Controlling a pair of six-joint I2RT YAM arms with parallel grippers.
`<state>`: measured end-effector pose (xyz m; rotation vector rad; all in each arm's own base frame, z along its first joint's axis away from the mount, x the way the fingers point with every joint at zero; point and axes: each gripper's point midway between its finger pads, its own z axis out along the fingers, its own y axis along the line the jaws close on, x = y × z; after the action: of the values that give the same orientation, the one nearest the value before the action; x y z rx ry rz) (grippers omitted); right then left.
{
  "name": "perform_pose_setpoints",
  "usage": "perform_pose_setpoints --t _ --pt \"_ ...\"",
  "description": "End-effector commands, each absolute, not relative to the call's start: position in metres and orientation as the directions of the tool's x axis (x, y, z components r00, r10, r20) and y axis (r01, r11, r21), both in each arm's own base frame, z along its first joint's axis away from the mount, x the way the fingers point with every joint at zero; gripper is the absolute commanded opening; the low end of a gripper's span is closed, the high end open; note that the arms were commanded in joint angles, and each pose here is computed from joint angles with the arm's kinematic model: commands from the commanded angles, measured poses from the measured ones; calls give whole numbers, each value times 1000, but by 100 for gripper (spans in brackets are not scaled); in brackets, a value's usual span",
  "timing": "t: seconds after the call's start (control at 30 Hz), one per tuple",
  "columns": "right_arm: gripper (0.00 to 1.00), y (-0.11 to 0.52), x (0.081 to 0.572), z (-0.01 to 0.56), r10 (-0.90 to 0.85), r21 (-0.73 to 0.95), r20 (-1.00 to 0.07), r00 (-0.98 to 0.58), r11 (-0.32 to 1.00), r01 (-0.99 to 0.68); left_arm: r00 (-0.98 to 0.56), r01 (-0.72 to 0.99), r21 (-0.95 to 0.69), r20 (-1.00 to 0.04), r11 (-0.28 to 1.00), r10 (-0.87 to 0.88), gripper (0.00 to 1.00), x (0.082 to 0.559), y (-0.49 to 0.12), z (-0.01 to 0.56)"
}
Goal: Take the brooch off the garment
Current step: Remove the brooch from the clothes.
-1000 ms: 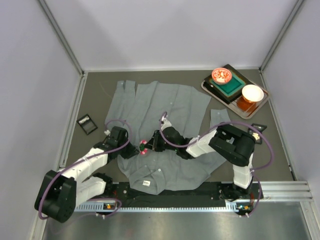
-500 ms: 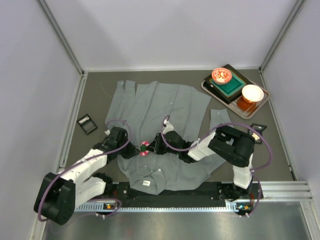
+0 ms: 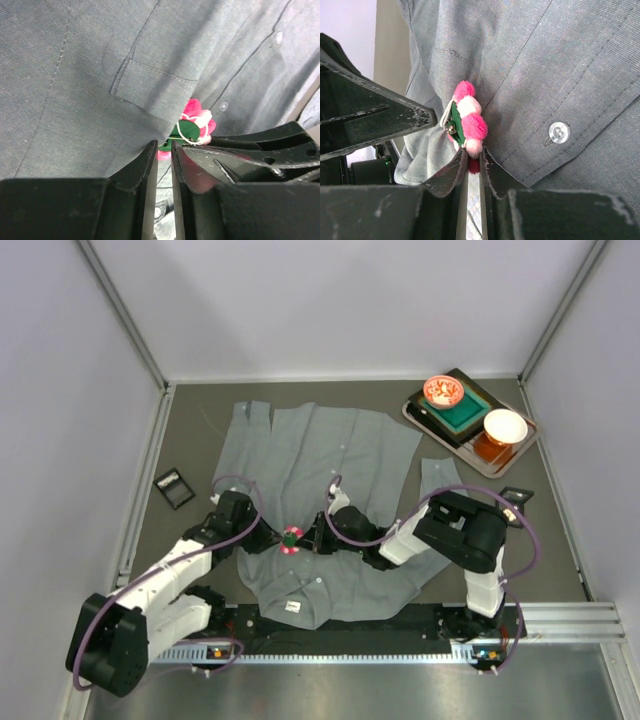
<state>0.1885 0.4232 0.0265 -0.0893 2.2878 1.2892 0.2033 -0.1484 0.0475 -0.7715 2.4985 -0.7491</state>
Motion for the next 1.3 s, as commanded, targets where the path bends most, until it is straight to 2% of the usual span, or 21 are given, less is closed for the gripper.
perform_pose_setpoints --t 0.0,0.33,0.6,0.83,1.1,1.27 --pt "4 421 178 12 115 760 -467 -877 560 -331 -778 -336 -589 -266 735 -569 22 215 -152 51" --pt "11 428 180 17 89 755 -476 -875 551 -356 -786 -328 -575 -275 750 -554 26 213 -150 37" --pt "25 435 180 38 94 781 -472 -877 507 -366 -791 -331 -616 -231 715 -566 24 204 -156 36" --pt "26 435 185 43 91 767 -493 -865 515 -383 -790 -321 -617 -243 718 -563 23 202 -155 41" --pt "20 435 192 40 113 771 -491 -864 519 -370 -791 -335 -625 -221 706 -571 22 193 -154 36" --pt "29 431 193 45 124 769 -498 -858 520 -371 -784 -324 -629 -240 707 -573 22 197 -153 47"
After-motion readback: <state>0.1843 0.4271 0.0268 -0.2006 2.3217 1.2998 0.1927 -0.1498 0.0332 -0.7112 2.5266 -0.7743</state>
